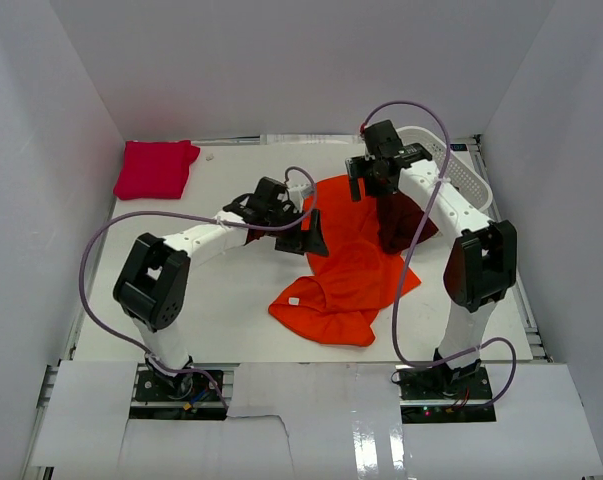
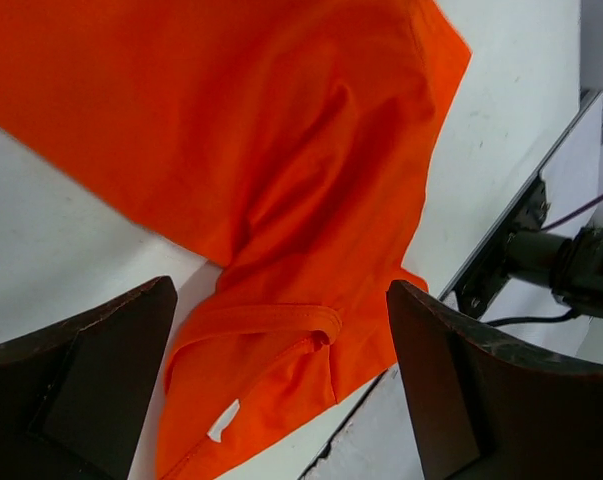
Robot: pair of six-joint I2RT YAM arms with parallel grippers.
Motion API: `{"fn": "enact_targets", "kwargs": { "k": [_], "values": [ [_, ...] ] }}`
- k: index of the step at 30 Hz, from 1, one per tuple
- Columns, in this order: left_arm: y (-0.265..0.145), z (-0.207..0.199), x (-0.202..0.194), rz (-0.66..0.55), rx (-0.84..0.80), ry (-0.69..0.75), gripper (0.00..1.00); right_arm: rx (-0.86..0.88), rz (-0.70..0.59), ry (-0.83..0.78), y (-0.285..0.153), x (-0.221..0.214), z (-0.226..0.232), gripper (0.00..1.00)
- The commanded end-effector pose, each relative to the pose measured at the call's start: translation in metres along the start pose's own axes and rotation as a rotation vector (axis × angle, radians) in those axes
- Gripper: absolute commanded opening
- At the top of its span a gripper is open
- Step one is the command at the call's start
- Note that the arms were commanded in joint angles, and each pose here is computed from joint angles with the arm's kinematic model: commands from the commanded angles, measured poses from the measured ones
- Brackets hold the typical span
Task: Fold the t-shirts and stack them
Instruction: Move the tshirt to the center of the board
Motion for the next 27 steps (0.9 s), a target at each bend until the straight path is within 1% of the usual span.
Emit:
{"fn": "enact_targets", "kwargs": {
  "k": [1, 2, 3, 4, 5, 6, 7, 8, 9, 10, 13, 16, 18, 20, 21, 22, 23, 27],
  "values": [
    [0.005, -0.011, -0.011, 0.086, 0.007, 0.039, 0.98, -0.075, -0.032, 0.089, -0.001, 0.017, -0.027, 0.93],
    [0.007, -0.015, -0.010, 0.100, 0.005, 0.065, 0.98, -0.077, -0.026, 0.104, 0.000, 0.017, -0.031, 0.93],
    [0.014, -0.011, -0.021, 0.158, 0.037, 0.063, 0.98, -0.093, -0.025, 0.128, 0.001, 0.018, -0.041, 0.93],
    [0.020, -0.018, -0.022, 0.180, 0.050, 0.111, 0.98, -0.098, -0.024, 0.144, 0.001, 0.018, -0.046, 0.93],
    [0.023, -0.017, -0.025, 0.203, 0.077, 0.125, 0.98, -0.102, -0.019, 0.154, 0.002, 0.018, -0.051, 0.93],
    [0.025, -0.011, -0.034, 0.250, 0.133, 0.126, 0.98, -0.111, -0.018, 0.175, 0.002, 0.019, -0.060, 0.93],
    [0.034, -0.008, -0.045, 0.302, 0.156, 0.130, 0.97, -0.114, -0.012, 0.183, 0.003, 0.018, -0.064, 0.93],
    [0.037, -0.007, -0.043, 0.315, 0.174, 0.140, 0.98, -0.116, -0.011, 0.193, 0.002, 0.019, -0.067, 0.93],
    [0.037, -0.003, -0.052, 0.361, 0.201, 0.140, 0.97, -0.119, -0.009, 0.207, 0.003, 0.019, -0.072, 0.93],
    [0.044, 0.005, -0.060, 0.402, 0.264, 0.155, 0.97, -0.120, -0.012, 0.211, 0.002, 0.020, -0.074, 0.93],
    [0.049, 0.007, -0.062, 0.427, 0.345, 0.208, 0.97, -0.120, -0.010, 0.223, 0.000, 0.018, -0.080, 0.92],
    [0.055, 0.005, -0.066, 0.441, 0.359, 0.222, 0.97, -0.138, 0.011, 0.227, 0.005, 0.012, -0.087, 0.92],
    [0.057, 0.006, -0.068, 0.452, 0.375, 0.223, 0.78, -0.145, 0.033, 0.231, 0.010, 0.006, -0.092, 0.93],
    [0.059, 0.008, -0.069, 0.466, 0.383, 0.211, 0.56, -0.158, 0.046, 0.233, 0.013, 0.002, -0.095, 0.93],
    [0.059, 0.008, -0.068, 0.466, 0.383, 0.210, 0.27, -0.167, 0.057, 0.232, 0.015, -0.003, -0.097, 0.94],
    [0.060, 0.007, -0.066, 0.460, 0.388, 0.211, 0.09, -0.177, 0.063, 0.231, 0.017, -0.005, -0.098, 0.94],
    [0.060, 0.009, -0.065, 0.462, 0.399, 0.209, 0.00, -0.194, 0.066, 0.231, 0.017, -0.007, -0.101, 0.94],
    [0.054, 0.016, -0.053, 0.427, 0.465, 0.160, 0.00, -0.220, 0.113, 0.235, 0.025, -0.024, -0.106, 0.96]
  ]
}}
Point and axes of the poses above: each gripper's point midway between its finger pads, its own y axis out along the fingers, its own z axis along the line the jaws close on, x = y × z, the point moved 4 cm from there along -y, back along the fingers, and after that the axes turned 7 degrees about y, right-handed, at the moved point
